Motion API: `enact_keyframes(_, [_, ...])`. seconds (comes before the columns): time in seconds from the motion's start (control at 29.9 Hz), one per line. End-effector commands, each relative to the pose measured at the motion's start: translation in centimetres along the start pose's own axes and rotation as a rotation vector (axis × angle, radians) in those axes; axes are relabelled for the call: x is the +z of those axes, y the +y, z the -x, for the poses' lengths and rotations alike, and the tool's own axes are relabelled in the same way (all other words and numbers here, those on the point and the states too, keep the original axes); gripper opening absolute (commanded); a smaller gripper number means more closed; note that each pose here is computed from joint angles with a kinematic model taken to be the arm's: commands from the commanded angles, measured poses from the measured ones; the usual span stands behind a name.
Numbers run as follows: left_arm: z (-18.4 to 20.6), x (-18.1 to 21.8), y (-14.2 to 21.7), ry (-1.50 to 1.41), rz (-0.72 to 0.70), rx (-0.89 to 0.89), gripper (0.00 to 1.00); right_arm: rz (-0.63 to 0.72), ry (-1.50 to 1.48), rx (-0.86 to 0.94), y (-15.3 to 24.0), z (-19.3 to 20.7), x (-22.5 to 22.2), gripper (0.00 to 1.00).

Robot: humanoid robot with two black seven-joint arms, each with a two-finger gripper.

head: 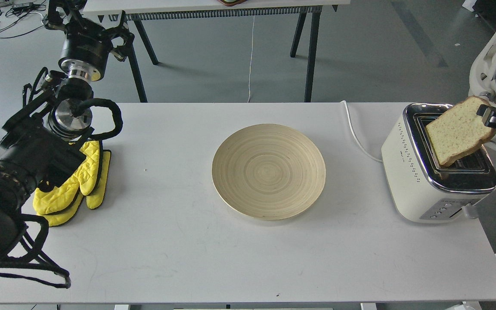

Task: Put bread in toaster with right arm
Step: 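Lower the bread slice into the toaster slot with the right gripper, then release the bread and raise the right gripper away from the toaster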

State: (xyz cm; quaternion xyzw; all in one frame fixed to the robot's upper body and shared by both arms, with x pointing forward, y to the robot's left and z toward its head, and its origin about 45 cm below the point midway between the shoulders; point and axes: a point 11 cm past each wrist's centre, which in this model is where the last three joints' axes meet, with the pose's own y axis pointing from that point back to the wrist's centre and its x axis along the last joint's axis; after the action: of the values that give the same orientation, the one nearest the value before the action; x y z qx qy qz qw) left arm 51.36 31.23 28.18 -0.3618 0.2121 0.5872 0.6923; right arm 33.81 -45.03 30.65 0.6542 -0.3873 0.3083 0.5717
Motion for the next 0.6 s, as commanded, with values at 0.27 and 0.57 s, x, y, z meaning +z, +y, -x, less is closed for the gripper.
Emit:
enact_keyframes(0.27, [0.0, 0.0, 0.0, 0.001, 0.001, 0.0, 1.0, -0.075, -0.005, -0.009, -1.6, 0.5, -2.6, 0.62])
enact_keyframes(0.57, [0.0, 0.0, 0.0, 0.0, 0.0, 0.0, 1.0, -0.246, -0.316, 0.117, -2.5, -5.1, -8.0, 0.98])
